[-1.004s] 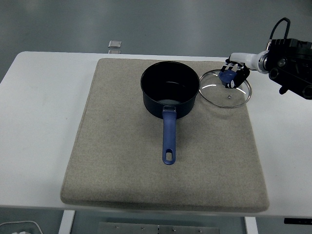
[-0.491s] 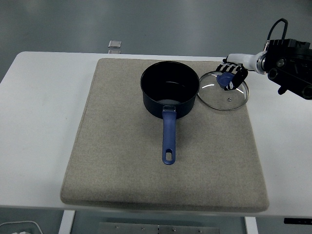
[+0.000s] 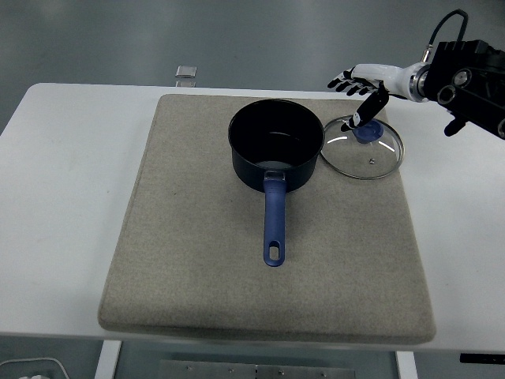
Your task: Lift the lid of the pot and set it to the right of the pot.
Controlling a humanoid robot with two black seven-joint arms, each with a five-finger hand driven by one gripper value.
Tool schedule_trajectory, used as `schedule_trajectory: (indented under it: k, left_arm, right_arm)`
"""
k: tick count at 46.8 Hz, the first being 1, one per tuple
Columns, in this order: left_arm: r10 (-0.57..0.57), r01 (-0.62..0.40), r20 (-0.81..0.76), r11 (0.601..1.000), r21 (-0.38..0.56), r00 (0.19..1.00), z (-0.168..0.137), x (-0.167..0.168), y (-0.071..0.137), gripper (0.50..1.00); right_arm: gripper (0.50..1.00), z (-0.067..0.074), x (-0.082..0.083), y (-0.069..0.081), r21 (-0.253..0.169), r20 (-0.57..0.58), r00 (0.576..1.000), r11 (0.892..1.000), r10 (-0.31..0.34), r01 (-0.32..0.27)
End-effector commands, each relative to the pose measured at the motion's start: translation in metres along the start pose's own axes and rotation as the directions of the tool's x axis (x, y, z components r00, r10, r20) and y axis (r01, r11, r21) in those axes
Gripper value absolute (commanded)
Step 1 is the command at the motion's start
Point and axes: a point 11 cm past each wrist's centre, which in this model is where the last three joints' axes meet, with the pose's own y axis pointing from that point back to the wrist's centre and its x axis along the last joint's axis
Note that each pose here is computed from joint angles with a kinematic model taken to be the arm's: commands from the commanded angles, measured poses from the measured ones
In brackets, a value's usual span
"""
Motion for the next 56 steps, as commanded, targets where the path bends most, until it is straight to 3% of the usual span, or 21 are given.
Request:
schedule_trajectory:
  k: [1, 12, 19, 24, 31, 36, 51, 56]
  left_arm:
    - [0.0, 0.0, -0.001, 1.0, 0.0, 1.0, 0.0, 0.0, 0.0, 1.0]
    - [0.001, -0.001, 0.001, 1.0, 0.0, 1.0, 0.0, 0.0, 0.0, 1.0]
    - [0.0, 0.0, -0.001, 1.0, 0.0, 1.0, 0.0, 0.0, 0.0, 1.0]
    - [0.0, 0.0, -0.001, 1.0, 0.0, 1.0, 0.0, 0.0, 0.0, 1.0]
    - [0.001, -0.001, 0.001, 1.0, 0.0, 1.0, 0.0, 0.0, 0.0, 1.0]
    - [0.0, 0.0, -0.001, 1.0, 0.0, 1.0, 0.0, 0.0, 0.0, 1.0]
    - [0.0, 0.0, -0.001, 1.0, 0.0, 1.0, 0.0, 0.0, 0.0, 1.0]
    - [0.0, 0.0, -0.001, 1.0, 0.0, 1.0, 0.0, 0.0, 0.0, 1.0]
  right_arm:
    - [0.921, -0.004, 0.0, 0.0, 0.034, 0.101, 0.995, 0.999, -0.003, 0.0]
    - [0.919, -0.006, -0.004, -0.002, 0.09, 0.323, 0.946, 0.996, -0.022, -0.007]
    - [0.919, -0.002, -0.006, -0.003, 0.116, 0.481, 0.876, 0.993, -0.035, -0.024]
    - [0.919, 0.002, -0.003, -0.004, 0.127, 0.566, 0.824, 0.988, -0.003, -0.083]
    - [0.919, 0.005, -0.003, -0.003, 0.18, 0.648, 0.761, 0.973, -0.008, -0.142]
    - [0.919, 0.01, -0.001, -0.001, 0.202, 0.726, 0.687, 0.964, -0.028, -0.174]
    - [0.919, 0.02, -0.004, -0.002, 0.215, 0.843, 0.536, 0.947, -0.056, -0.239]
    - [0.919, 0.02, -0.009, -0.004, 0.212, 0.851, 0.521, 0.948, -0.059, -0.239]
